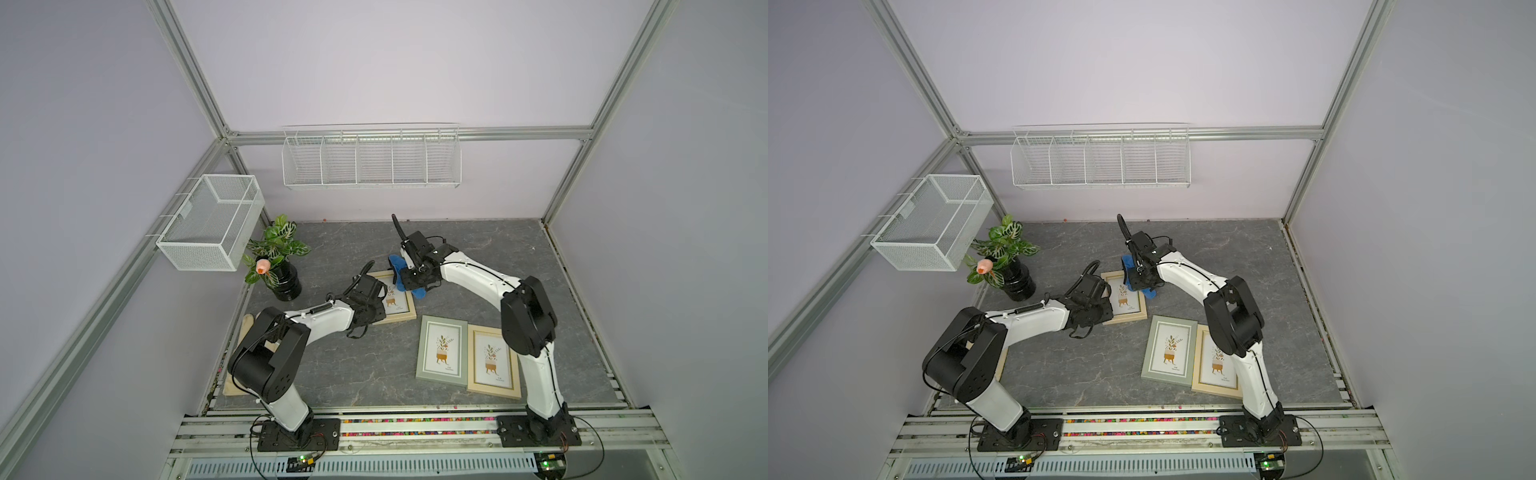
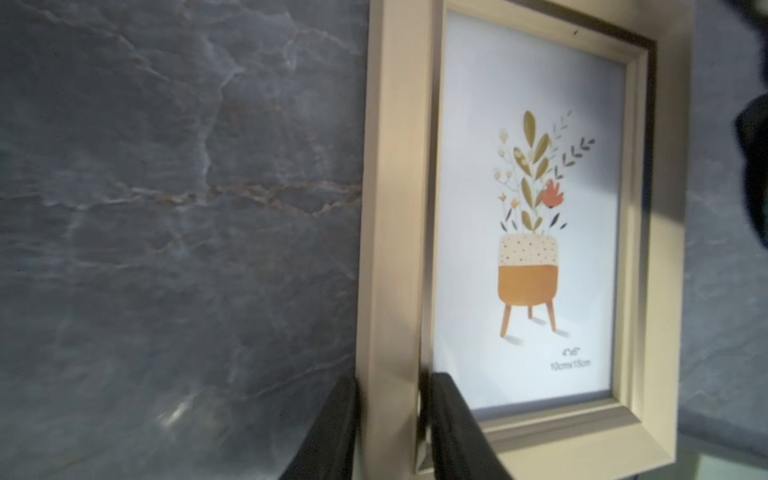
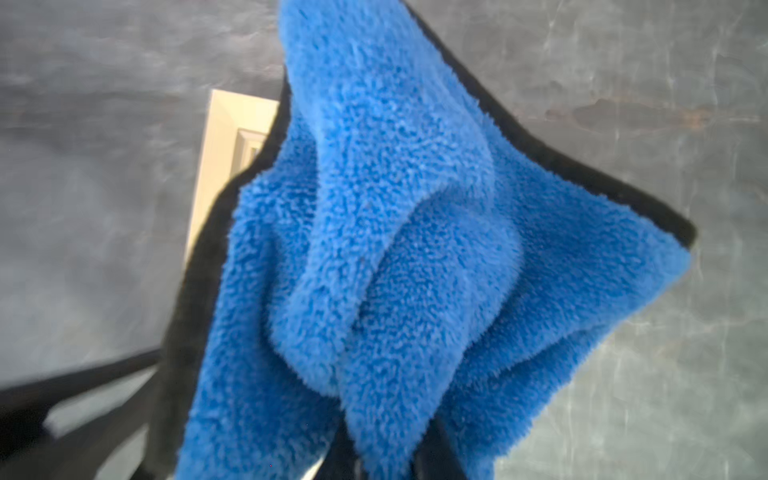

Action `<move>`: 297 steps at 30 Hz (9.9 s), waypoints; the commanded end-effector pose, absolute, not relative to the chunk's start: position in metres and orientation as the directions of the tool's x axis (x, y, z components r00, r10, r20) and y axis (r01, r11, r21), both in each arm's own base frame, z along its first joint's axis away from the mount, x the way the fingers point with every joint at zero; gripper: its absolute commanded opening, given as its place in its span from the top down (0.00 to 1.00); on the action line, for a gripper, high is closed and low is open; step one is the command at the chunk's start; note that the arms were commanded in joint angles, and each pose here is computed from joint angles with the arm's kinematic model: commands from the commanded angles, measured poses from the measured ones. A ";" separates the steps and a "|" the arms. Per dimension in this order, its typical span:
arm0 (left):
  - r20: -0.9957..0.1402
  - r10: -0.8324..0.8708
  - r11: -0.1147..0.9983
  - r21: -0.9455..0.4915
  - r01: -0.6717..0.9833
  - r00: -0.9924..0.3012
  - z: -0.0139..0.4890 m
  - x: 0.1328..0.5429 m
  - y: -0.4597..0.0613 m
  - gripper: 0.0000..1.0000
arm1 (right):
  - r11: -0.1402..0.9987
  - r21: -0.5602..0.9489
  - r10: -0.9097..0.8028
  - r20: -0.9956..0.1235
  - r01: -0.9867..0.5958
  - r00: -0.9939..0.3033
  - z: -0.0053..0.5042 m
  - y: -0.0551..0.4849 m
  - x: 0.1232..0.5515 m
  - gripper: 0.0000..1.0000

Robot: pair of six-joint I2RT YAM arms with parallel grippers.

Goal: Wipe the picture frame with a cloth
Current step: Wipe the dirt from the picture frame, then adjust the picture frame at the center of the board, then wipe the dirt from the picture frame.

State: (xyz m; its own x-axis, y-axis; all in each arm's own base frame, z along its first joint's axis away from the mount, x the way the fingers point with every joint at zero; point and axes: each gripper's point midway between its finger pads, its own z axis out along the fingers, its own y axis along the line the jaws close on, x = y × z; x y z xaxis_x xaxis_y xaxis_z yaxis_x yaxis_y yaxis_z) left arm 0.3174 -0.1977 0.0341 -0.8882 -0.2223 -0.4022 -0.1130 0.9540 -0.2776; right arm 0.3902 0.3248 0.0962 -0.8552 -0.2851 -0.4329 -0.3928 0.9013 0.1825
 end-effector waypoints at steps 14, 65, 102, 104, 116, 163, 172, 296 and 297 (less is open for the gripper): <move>-0.664 -0.319 0.824 -0.547 0.148 -0.677 0.164 0.291 -0.189 0.26 | 0.643 0.368 -0.315 -0.672 -0.672 -0.670 0.140 0.351 0.297 0.89; -0.742 -0.354 0.935 -0.295 -0.197 -0.570 0.167 0.285 -0.083 1.00 | 0.897 0.226 -0.280 -0.373 -0.379 -0.884 0.064 0.311 0.322 0.24; -0.689 -0.318 0.946 -0.278 -0.167 -0.652 0.155 0.313 -0.110 1.00 | 0.919 0.148 -0.296 -0.352 -0.366 -0.888 0.047 0.328 0.344 0.38; -0.688 -0.319 0.946 -0.279 -0.168 -0.653 0.154 0.312 -0.110 1.00 | 0.919 0.149 -0.295 -0.352 -0.365 -0.888 0.046 0.331 0.348 0.38; -0.686 -0.316 0.947 -0.276 -0.167 -0.655 0.151 0.311 -0.110 1.00 | 0.935 0.097 -0.297 -0.315 -0.342 -0.901 0.023 0.326 0.353 0.40; -0.425 -0.422 0.863 -0.460 -0.210 -0.801 0.032 0.436 -0.218 1.00 | 0.922 0.134 -0.310 -0.311 -0.364 -0.899 0.001 0.343 0.289 0.91; -0.429 -0.529 0.828 -0.452 -0.333 -0.732 0.033 0.472 -0.178 1.00 | 0.930 0.108 -0.307 -0.295 -0.351 -0.905 -0.006 0.331 0.279 0.93; -0.374 -0.217 0.967 -0.210 -0.146 -0.902 0.057 0.353 -0.205 1.00 | 0.984 0.028 -0.161 -0.298 -0.177 -0.941 -0.019 0.291 0.331 0.93; -0.362 -0.218 0.964 -0.222 -0.143 -0.906 0.055 0.343 -0.208 1.00 | 0.984 0.027 -0.161 -0.297 -0.177 -0.941 -0.019 0.291 0.331 0.93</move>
